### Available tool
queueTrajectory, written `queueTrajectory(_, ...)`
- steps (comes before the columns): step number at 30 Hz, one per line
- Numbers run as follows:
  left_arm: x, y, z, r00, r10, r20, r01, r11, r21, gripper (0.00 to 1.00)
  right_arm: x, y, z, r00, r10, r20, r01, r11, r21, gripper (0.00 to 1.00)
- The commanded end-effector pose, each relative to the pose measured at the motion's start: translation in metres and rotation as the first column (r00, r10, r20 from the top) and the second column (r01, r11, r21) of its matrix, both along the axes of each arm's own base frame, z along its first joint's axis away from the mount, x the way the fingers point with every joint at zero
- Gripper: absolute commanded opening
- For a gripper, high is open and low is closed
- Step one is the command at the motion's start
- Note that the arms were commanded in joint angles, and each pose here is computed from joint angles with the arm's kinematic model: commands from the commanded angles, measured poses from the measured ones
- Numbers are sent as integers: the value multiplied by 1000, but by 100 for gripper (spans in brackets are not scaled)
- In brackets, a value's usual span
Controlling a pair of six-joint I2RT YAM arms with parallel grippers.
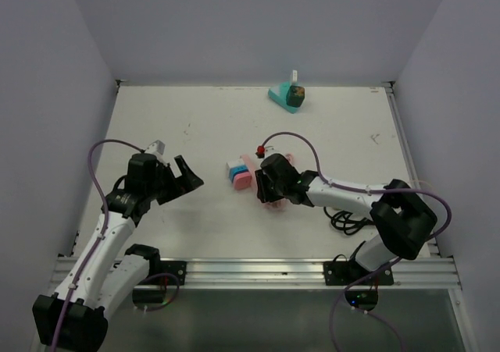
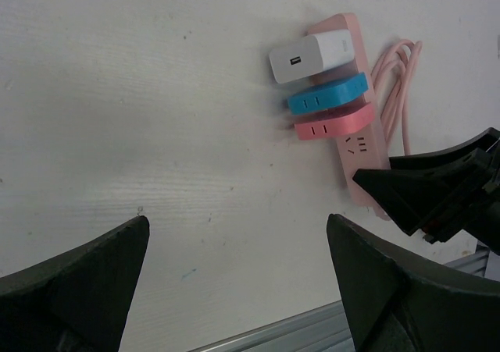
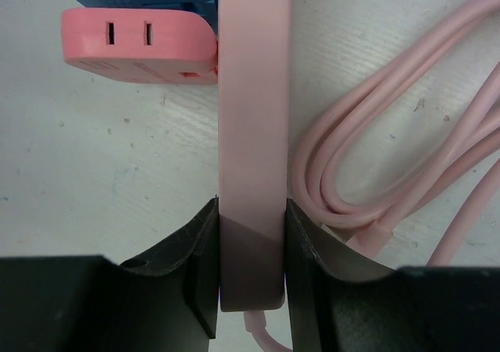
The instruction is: Pull the plug off the socket
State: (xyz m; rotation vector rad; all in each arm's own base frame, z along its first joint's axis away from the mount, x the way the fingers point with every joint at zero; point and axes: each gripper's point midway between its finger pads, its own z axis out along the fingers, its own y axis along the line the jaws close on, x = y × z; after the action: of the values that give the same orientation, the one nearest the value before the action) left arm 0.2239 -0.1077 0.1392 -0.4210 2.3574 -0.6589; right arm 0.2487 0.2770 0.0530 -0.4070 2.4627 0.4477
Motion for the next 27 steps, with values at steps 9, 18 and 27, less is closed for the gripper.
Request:
queueTrajectory(9,-2,-16,0,1000,8,3,-8,994,-107,100,11,16,10,1000,-24,-10,24,999,-33,53)
queueTrajectory(18,-8,-21,-11,999,18,-27,-22,988,-151,100,15,15,-5,997,-48,-65,40,992,-116,57)
queueTrajectory(27,-3,-38,-20,998,2,-56,-14,977,-212,100,6,32,-26,991,22,-134,-33,996,-78,45)
